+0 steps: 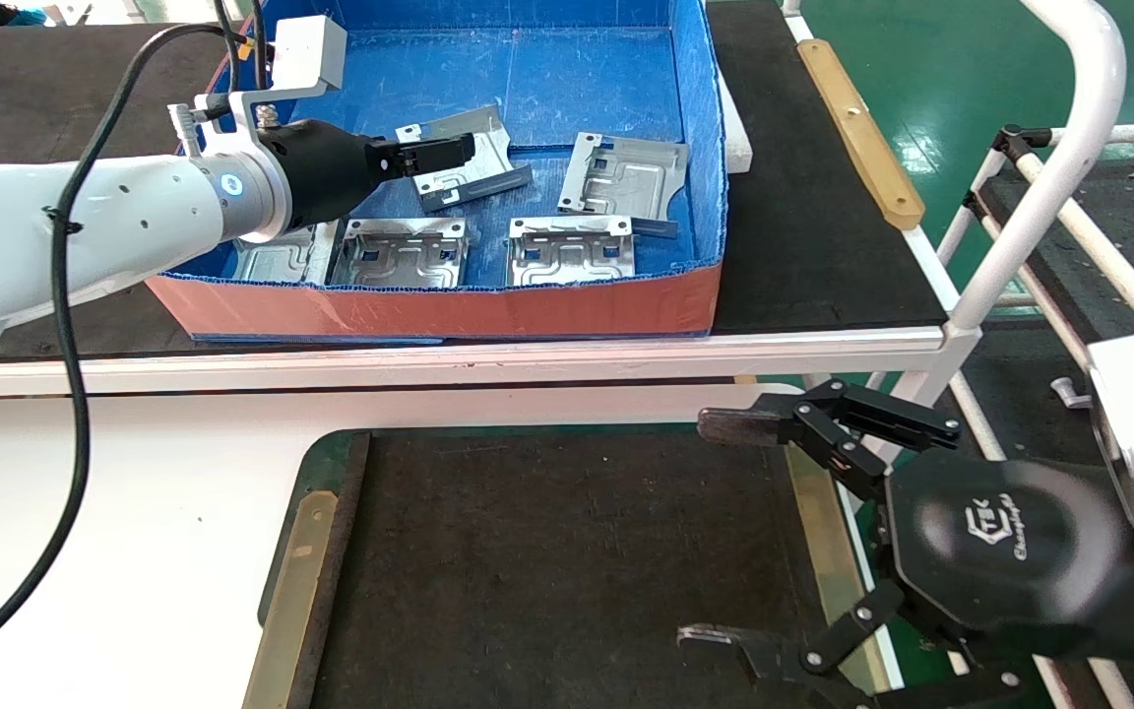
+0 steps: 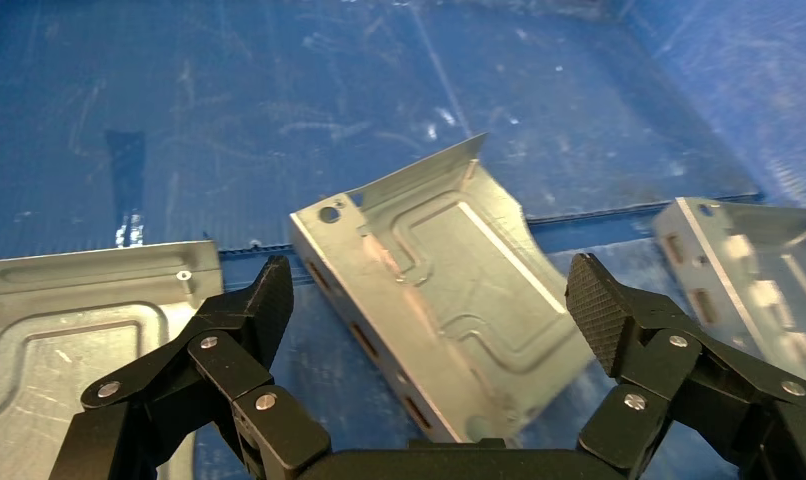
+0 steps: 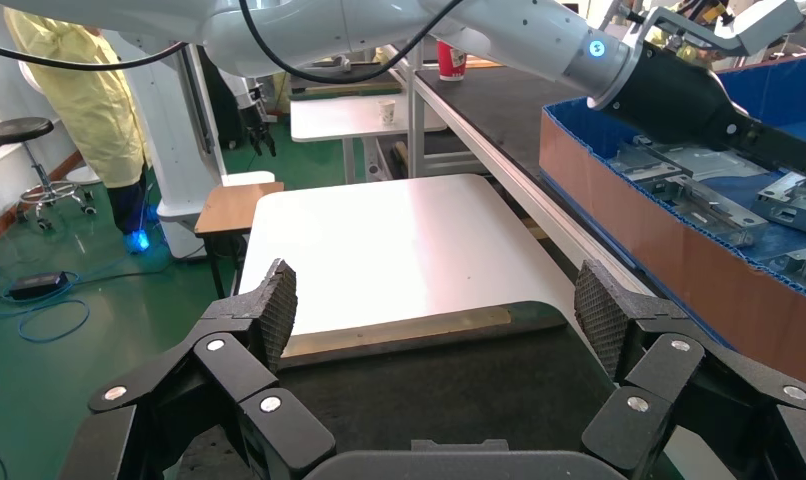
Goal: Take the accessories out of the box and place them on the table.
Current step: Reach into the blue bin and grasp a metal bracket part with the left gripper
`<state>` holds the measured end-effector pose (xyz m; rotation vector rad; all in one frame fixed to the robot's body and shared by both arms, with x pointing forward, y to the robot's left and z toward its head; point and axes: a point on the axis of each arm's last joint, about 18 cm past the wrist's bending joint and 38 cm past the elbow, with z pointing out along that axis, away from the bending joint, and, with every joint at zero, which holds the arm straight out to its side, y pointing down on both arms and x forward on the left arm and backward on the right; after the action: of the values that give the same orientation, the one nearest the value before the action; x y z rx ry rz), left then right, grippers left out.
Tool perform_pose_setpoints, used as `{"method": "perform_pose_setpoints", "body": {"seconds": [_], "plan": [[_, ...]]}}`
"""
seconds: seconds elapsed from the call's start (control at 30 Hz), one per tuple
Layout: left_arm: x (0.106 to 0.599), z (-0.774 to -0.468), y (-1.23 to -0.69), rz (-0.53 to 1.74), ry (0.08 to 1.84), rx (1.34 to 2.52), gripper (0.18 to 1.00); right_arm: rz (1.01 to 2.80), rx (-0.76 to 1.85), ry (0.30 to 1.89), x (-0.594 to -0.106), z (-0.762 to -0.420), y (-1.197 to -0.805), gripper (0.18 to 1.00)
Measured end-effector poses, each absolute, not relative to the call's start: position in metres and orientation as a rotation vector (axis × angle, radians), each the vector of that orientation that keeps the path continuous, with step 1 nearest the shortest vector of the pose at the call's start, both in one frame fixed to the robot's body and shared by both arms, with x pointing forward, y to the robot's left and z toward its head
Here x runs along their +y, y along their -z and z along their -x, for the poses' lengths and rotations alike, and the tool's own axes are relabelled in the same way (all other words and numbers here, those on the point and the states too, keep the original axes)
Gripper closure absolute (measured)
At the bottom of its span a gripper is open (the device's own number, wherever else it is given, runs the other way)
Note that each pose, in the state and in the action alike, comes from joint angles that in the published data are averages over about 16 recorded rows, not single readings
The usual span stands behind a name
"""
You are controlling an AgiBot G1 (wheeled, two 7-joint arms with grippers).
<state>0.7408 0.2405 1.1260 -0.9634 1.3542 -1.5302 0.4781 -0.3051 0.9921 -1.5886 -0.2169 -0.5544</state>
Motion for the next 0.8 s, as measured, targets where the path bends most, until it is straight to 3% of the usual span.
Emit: {"method": "perform_pose_setpoints", "body": {"seconds": [0.8], "plan": [[0.229, -0.761, -1.122, 1.002, 1.502, 1.322, 0.201, 1.588, -0.216, 0.555, -0.305, -0.478, -0.992, 0.184]]}}
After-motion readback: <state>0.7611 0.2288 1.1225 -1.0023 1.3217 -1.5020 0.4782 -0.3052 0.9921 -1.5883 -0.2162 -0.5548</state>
